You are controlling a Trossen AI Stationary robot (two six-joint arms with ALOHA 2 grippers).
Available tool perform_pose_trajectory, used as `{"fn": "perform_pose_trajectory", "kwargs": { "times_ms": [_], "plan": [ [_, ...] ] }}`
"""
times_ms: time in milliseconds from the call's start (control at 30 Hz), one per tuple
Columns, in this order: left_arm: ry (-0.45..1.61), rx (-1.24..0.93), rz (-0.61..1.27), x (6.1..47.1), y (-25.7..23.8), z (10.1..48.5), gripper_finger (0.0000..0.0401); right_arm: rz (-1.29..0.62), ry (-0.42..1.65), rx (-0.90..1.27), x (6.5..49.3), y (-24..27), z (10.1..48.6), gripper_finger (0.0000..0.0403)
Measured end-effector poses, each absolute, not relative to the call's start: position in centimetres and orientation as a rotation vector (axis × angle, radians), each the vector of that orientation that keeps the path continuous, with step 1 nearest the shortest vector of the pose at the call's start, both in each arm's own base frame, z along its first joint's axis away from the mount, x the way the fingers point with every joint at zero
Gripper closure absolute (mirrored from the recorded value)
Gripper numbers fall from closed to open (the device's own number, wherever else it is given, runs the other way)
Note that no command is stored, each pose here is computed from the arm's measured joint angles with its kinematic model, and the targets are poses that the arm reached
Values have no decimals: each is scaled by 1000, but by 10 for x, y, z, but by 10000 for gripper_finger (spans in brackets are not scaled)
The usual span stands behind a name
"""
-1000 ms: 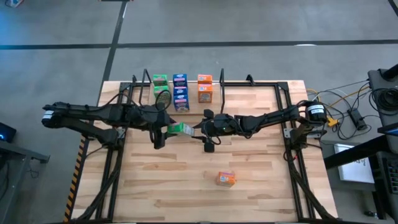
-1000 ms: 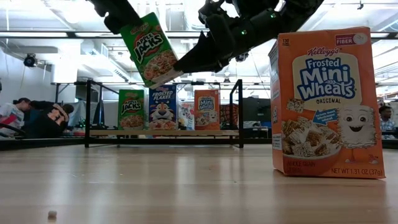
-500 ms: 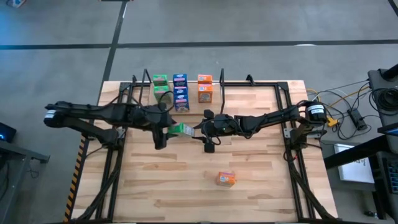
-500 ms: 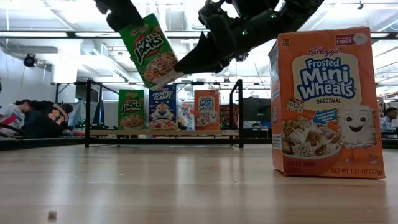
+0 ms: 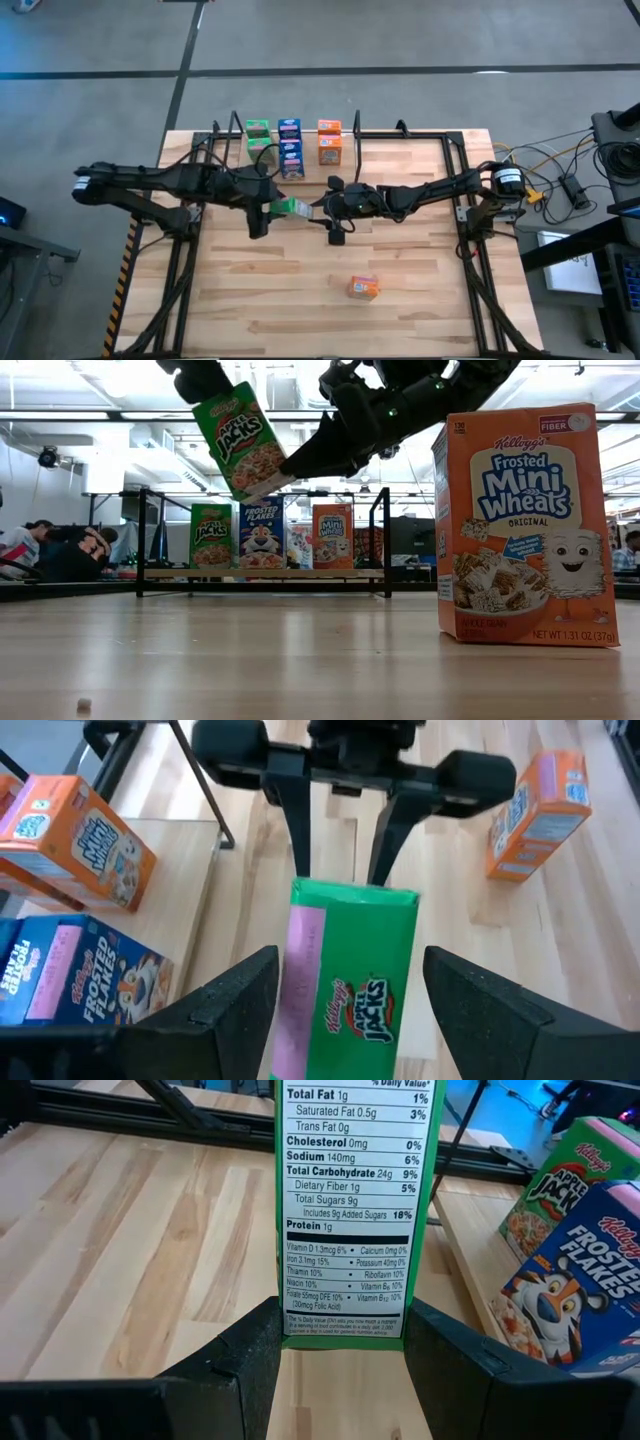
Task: Stack cereal on shelf
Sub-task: Put the green cereal box on the shelf aligned with the other green cereal box
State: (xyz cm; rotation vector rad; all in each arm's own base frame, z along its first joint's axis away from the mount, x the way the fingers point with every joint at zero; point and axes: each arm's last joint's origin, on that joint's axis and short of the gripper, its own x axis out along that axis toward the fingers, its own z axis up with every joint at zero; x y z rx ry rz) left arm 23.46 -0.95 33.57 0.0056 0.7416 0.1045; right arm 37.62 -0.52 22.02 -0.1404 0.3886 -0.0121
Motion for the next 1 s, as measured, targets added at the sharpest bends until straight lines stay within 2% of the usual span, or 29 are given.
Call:
{"fn": "perform_pose_trajectory", "kwargs": {
  "times_ms": [633, 1000],
  "plan": [
    [821, 17, 112, 242, -11, 337, 172, -11, 389, -143, 376, -5, 220, 225],
    [833, -2, 121, 243, -11, 339, 246, -9, 388, -143, 376, -5, 220, 225]
  ]
}}
